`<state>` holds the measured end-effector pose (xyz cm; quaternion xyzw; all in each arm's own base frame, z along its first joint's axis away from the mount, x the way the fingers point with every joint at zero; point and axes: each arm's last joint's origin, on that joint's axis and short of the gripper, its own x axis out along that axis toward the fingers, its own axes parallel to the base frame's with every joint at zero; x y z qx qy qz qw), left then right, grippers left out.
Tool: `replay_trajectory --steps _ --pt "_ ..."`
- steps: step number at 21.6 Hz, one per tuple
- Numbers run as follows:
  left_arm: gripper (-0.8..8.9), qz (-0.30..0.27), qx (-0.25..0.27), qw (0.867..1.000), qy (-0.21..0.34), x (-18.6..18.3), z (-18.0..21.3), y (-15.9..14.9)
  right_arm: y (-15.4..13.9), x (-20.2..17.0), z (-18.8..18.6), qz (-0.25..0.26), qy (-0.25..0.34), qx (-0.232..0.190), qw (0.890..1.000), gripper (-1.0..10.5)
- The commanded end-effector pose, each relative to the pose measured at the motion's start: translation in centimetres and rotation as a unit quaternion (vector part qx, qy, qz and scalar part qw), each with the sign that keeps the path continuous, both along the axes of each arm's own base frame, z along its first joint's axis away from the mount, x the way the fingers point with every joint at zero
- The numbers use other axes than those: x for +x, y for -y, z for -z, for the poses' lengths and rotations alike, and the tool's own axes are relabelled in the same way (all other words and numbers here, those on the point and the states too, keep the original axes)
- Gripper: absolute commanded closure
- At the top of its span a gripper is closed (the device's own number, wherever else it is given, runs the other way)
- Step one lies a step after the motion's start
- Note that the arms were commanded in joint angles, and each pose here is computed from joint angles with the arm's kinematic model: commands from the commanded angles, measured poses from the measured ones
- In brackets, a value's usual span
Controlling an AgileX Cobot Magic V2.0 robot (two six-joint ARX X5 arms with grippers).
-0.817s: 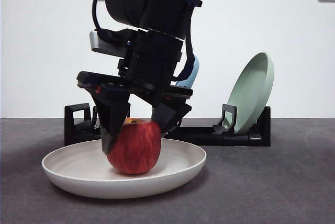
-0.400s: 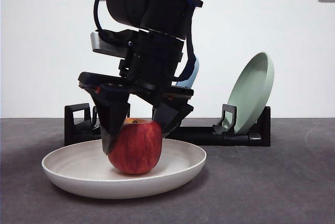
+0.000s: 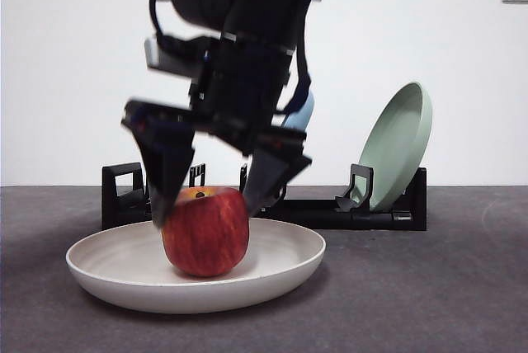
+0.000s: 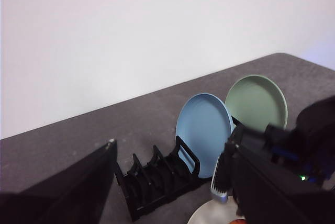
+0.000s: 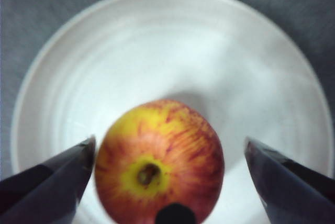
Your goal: Take the yellow plate from the plate rack,put the plate on the table,take the apple from the table,put the apple in the plate
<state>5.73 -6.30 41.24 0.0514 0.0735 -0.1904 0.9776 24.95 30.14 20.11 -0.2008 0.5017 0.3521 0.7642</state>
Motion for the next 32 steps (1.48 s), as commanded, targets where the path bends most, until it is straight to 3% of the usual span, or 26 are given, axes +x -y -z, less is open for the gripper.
replay_trajectory --steps 1,5,13,15,17,19,22,23,26,32 --pt "4.69 -0.001 0.013 1.0 -0.011 0.6 0.4 0.9 0.5 -0.4 -2.7 0.001 0.024 0.029 0.999 4.7" --pt "4.69 -0.001 0.046 0.999 -0.025 1.6 0.9 2.7 2.0 -1.1 -6.1 0.002 0.053 0.053 0.997 4.7" --pt "4.77 0.008 0.17 0.984 -0.058 4.6 3.2 7.3 6.9 -2.2 -12.1 0.028 0.098 0.089 0.991 5.0" --pt "5.59 0.009 0.199 0.978 -0.066 5.3 3.9 8.2 8.4 -2.5 -13.3 0.041 0.105 0.094 0.989 6.0" --pt "8.0 0.028 0.237 0.967 -0.084 6.5 5.0 9.3 10.7 -2.9 -14.9 0.053 0.12 0.094 0.987 8.2" --pt "8.23 0.042 0.26 0.959 -0.103 7.7 5.8 9.8 12.7 -3.3 -15.9 0.059 0.133 0.087 0.986 9.6" --pt "8.23 0.116 0.29 0.939 -0.144 9.6 6.9 9.2 15.8 -3.6 -17.1 0.097 0.139 0.079 0.982 9.6" --pt "8.23 0.131 0.287 0.936 -0.159 10.2 7.1 8.6 16.8 -3.7 -17.4 0.112 0.139 0.076 0.981 9.6" --pt "8.23 0.115 0.242 0.944 -0.191 12.3 7.2 6.1 19.6 -3.5 -17.9 0.163 0.14 0.067 0.974 9.6" --pt "8.23 0.057 0.091 0.97 -0.22 15.3 6.6 1.3 23.6 -4.1 -19.2 0.237 0.169 0.074 0.954 9.6"
